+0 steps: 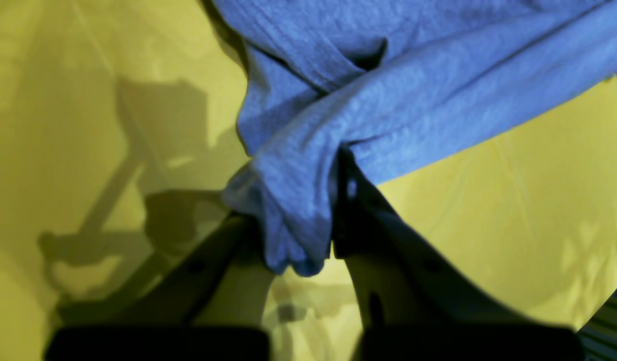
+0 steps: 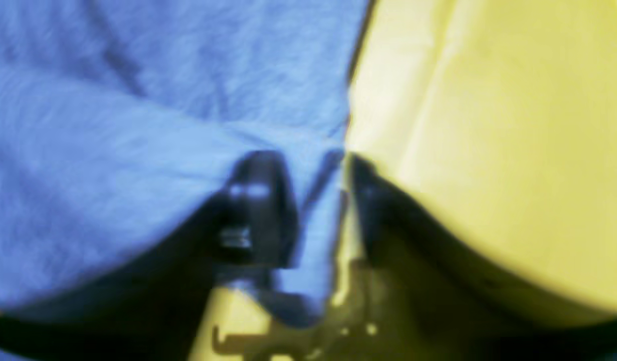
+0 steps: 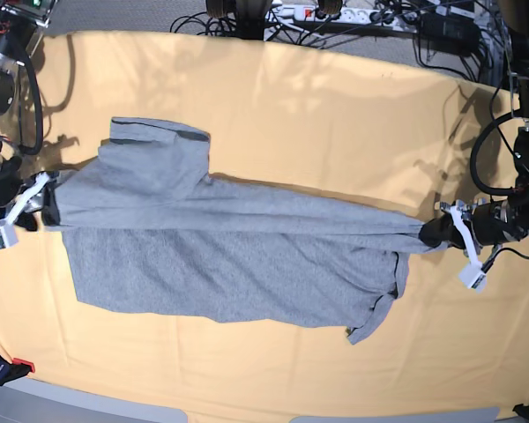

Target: Layout the t-shirt on the table in an organized manner, then fold the t-shirt properly

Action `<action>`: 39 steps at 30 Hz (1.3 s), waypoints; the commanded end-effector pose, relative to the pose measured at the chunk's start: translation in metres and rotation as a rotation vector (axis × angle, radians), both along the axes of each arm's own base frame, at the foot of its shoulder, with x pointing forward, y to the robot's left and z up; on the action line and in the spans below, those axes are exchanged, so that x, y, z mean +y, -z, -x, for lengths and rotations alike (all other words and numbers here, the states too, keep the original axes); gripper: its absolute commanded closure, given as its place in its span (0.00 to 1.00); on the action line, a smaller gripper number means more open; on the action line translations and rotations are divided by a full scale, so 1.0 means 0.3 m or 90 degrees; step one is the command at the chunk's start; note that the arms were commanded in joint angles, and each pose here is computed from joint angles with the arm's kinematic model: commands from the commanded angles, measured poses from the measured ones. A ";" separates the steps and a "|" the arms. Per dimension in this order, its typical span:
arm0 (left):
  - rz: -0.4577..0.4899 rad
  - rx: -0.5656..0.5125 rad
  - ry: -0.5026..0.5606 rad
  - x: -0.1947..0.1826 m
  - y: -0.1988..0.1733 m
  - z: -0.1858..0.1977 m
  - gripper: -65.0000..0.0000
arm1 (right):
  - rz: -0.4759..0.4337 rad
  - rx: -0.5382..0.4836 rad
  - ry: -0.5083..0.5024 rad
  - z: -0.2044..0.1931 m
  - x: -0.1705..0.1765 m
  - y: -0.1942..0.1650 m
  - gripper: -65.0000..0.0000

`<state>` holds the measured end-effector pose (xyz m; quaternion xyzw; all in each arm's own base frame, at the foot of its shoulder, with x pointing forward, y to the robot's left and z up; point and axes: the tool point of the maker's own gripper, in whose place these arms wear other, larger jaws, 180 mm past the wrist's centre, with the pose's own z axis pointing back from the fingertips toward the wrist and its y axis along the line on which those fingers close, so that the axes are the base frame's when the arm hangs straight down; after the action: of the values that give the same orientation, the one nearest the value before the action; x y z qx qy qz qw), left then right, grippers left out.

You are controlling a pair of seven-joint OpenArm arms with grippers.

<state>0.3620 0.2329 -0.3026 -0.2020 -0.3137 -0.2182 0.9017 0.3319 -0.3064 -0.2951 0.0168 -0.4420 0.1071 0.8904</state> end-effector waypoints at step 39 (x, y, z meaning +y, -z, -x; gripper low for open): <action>0.017 -0.035 0.000 0.005 -0.070 -0.030 1.00 | -0.333 0.140 -0.064 0.344 0.303 0.195 0.28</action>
<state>0.3607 0.2301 -0.3018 -0.2113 -0.3138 -0.2180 0.8997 0.2236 -0.2111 -0.3631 0.2844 -0.3393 0.0221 0.8964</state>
